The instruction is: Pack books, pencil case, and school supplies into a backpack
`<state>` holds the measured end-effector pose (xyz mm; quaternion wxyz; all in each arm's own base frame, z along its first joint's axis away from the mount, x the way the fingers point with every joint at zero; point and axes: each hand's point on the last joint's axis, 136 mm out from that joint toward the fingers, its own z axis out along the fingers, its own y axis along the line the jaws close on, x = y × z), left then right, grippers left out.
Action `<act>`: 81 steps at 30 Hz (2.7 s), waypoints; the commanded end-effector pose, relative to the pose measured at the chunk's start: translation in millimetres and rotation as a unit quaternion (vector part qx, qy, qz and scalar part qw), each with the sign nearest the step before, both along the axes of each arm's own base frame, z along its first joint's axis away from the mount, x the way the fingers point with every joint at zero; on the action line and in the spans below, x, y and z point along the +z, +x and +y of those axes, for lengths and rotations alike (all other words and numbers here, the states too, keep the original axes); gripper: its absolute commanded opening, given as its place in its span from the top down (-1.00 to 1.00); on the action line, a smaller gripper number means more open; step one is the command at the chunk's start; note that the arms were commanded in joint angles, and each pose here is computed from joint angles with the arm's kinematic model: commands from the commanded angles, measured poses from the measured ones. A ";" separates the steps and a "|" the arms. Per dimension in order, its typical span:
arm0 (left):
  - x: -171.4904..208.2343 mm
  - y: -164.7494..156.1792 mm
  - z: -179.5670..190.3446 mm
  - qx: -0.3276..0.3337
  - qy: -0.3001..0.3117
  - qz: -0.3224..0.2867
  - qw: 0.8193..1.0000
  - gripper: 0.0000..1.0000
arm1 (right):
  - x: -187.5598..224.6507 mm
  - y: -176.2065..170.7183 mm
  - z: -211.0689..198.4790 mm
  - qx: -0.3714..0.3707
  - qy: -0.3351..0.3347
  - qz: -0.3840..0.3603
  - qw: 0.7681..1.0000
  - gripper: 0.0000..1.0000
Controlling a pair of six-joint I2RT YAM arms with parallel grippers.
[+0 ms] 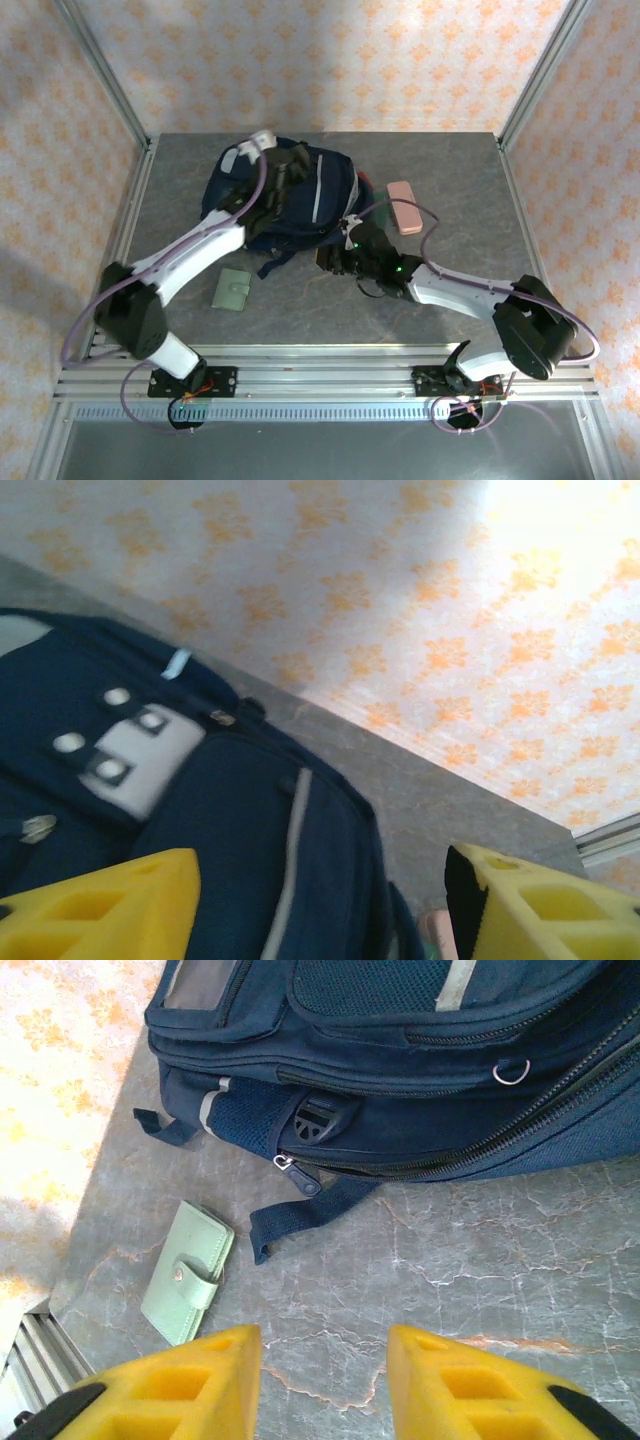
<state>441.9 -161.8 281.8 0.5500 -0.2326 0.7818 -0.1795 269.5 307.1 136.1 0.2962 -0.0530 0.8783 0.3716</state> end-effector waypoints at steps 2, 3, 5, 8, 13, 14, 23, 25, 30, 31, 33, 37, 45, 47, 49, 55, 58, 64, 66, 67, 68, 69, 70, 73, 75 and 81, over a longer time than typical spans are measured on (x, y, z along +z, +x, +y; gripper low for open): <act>-38.7 -29.5 42.0 0.006 -0.054 0.019 0.998 -0.39 | -4.8 0.5 1.7 -0.002 0.001 -0.010 1.000 0.24; -53.5 -39.7 53.0 0.015 -0.061 0.028 0.998 -0.50 | -6.7 0.3 2.4 0.000 0.000 -0.009 1.000 0.24; -79.9 -56.4 70.8 0.030 -0.073 0.043 0.996 -0.63 | -9.2 -0.2 4.4 0.003 0.001 -0.006 1.000 0.24; -114.9 -72.6 85.1 0.040 -0.089 0.069 0.993 -0.71 | -11.9 0.1 6.7 0.006 0.001 -0.003 1.000 0.24; -160.4 -82.7 91.9 0.047 -0.119 0.114 0.985 -0.73 | -9.7 0.3 8.0 0.007 0.004 -0.004 1.000 0.24; -166.2 -83.7 92.8 0.051 -0.120 0.119 0.984 -0.73 | -9.5 0.3 7.3 0.005 0.004 -0.004 1.000 0.24; -206.6 -76.9 95.1 0.069 -0.159 0.152 0.973 -0.74 | -8.2 -1.6 0.1 -0.006 0.004 -0.005 1.000 0.24; -213.0 -74.0 91.9 0.067 -0.167 0.160 0.970 -0.73 | -6.8 -1.7 -1.3 -0.009 0.004 -0.007 1.000 0.24; -229.6 -68.5 97.5 0.084 -0.162 0.179 0.967 -0.59 | -7.1 -2.5 -3.7 -0.015 0.008 -0.007 1.000 0.24; -232.3 -66.2 98.6 0.084 -0.164 0.181 0.966 -0.51 | -7.7 -2.8 -3.4 -0.014 0.008 -0.006 1.000 0.24; -235.3 -61.6 98.8 0.079 -0.174 0.187 0.964 -0.21 | -10.7 -3.6 -3.2 -0.013 0.005 -0.002 1.000 0.25; -220.1 -53.4 95.3 0.056 -0.193 0.171 0.965 0.81 | -14.6 -7.8 1.3 -0.006 -0.003 -0.003 1.000 0.27; -139.3 -56.4 85.5 0.013 -0.245 0.081 0.966 1.00 | -13.9 -16.6 32.0 0.031 -0.013 -0.017 0.999 0.29; -119.1 -56.5 83.9 0.005 -0.251 0.066 0.966 1.00 | -8.0 -16.0 42.8 0.039 -0.013 -0.031 0.999 0.28; -103.3 -57.2 82.2 -0.002 -0.257 0.054 0.965 1.00 | 1.4 -12.8 52.7 0.040 -0.003 -0.048 0.998 0.25; -77.3 -59.1 78.1 -0.014 -0.285 0.032 0.958 1.00 | 31.5 5.3 74.3 0.032 0.044 -0.107 0.993 0.17; -70.0 -59.2 74.8 -0.021 -0.299 0.026 0.954 1.00 | 37.7 14.9 87.4 0.034 0.050 -0.125 0.990 0.14; -62.6 -59.1 71.4 -0.030 -0.308 0.022 0.951 1.00 | 25.6 34.3 114.4 0.041 0.035 -0.129 0.990 0.13; -62.4 -59.5 70.8 -0.031 -0.311 0.023 0.950 1.00 | 21.9 40.4 121.2 0.038 0.031 -0.132 0.990 0.13; -61.2 -59.8 70.4 -0.032 -0.313 0.022 0.949 1.00 | 19.1 44.4 122.3 0.032 0.026 -0.133 0.990 0.13; -60.8 -60.1 69.6 -0.034 -0.314 0.021 0.949 1.00 | 17.3 48.8 124.0 0.027 0.021 -0.135 0.990 0.13; -60.7 -60.2 69.3 -0.035 -0.315 0.022 0.948 1.00 | 15.7 53.5 124.8 0.019 0.015 -0.138 0.990 0.12; -59.9 -60.5 68.5 -0.036 -0.317 0.022 0.947 1.00 | 14.3 57.0 125.5 0.014 0.011 -0.140 0.990 0.12; -56.7 -60.9 66.4 -0.043 -0.322 0.020 0.945 1.00 | 11.3 70.0 122.2 -0.020 -0.010 -0.154 0.988 0.10; -53.6 -60.7 65.6 -0.045 -0.325 0.017 0.944 1.00 | 11.8 77.4 119.8 -0.038 -0.022 -0.170 0.984 0.09; -49.6 -60.7 63.5 -0.049 -0.335 0.013 0.941 1.00 | 1.3 94.3 122.8 -0.058 -0.068 -0.184 0.979 0.38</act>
